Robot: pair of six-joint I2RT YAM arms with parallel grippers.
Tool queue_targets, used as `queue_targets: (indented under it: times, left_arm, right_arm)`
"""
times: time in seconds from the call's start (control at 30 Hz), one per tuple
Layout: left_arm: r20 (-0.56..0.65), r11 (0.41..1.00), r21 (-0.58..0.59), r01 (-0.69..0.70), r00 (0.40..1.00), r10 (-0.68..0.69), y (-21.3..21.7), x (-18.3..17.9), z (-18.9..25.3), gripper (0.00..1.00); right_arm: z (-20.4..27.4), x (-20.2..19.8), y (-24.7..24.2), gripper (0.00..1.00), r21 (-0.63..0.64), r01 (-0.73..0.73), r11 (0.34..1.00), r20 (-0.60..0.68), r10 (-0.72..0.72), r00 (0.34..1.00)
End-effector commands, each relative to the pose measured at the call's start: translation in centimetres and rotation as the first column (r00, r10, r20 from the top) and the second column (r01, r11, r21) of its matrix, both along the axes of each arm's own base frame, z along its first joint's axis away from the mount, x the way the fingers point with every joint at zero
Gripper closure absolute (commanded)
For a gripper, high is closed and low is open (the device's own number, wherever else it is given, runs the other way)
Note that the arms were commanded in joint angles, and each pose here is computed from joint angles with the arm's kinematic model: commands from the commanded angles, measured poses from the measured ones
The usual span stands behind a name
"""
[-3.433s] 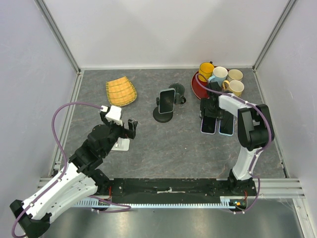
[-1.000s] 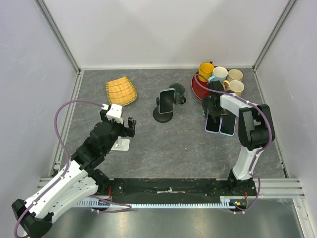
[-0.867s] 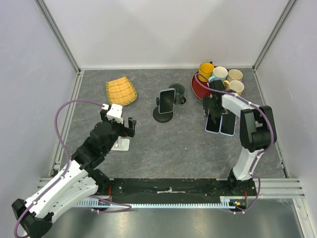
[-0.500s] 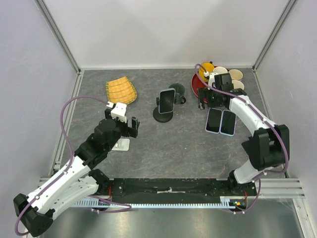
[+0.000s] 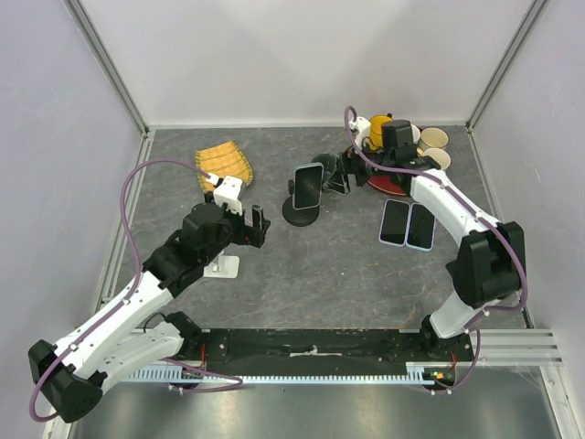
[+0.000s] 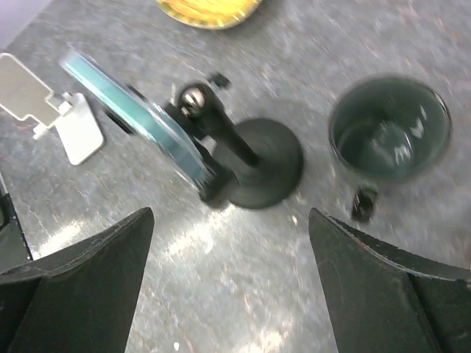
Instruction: Remove the phone from the phone stand
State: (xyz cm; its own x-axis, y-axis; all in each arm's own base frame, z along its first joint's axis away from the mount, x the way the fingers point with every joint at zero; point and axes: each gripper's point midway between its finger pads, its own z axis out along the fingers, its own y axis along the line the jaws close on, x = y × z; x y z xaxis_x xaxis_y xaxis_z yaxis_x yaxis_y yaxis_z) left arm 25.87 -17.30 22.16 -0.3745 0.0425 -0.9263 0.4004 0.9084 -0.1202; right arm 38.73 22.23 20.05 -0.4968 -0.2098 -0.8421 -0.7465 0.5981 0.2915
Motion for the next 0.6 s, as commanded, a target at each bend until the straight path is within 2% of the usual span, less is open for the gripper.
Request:
queue_targets:
  times: [0.0,0.1,0.27,0.47,0.57]
  left_arm:
    - [-0.011,0.997,-0.072,-0.017,1.0,0.017,-0.1,-0.4,2.0,0.04]
    - [-0.023,0.997,-0.071,-0.034,0.999,0.032,0.3,-0.5,1.8,0.04]
    - [-0.029,0.996,-0.07,-0.055,0.998,0.053,0.7,-0.6,1.8,0.04]
    - [-0.034,0.996,-0.07,-0.063,0.998,0.061,0.7,-0.5,1.8,0.04]
    - [-0.038,0.995,-0.07,-0.065,0.997,0.062,0.7,-0.5,1.7,0.05]
  right_arm:
    - [3.4,0.1,4.5,0.07,0.076,-0.224,0.972,0.128,0.213,0.969]
    - [3.2,0.3,5.8,0.08,0.084,-0.265,0.961,0.124,0.253,0.959]
    - [3.4,0.7,7.3,0.17,0.098,-0.312,0.945,0.131,0.298,0.945]
    - [4.1,0.2,8.2,0.34,0.11,-0.352,0.93,0.136,0.336,0.932]
    - [4.0,-0.3,8.2,0.49,0.107,-0.353,0.929,0.127,0.34,0.932]
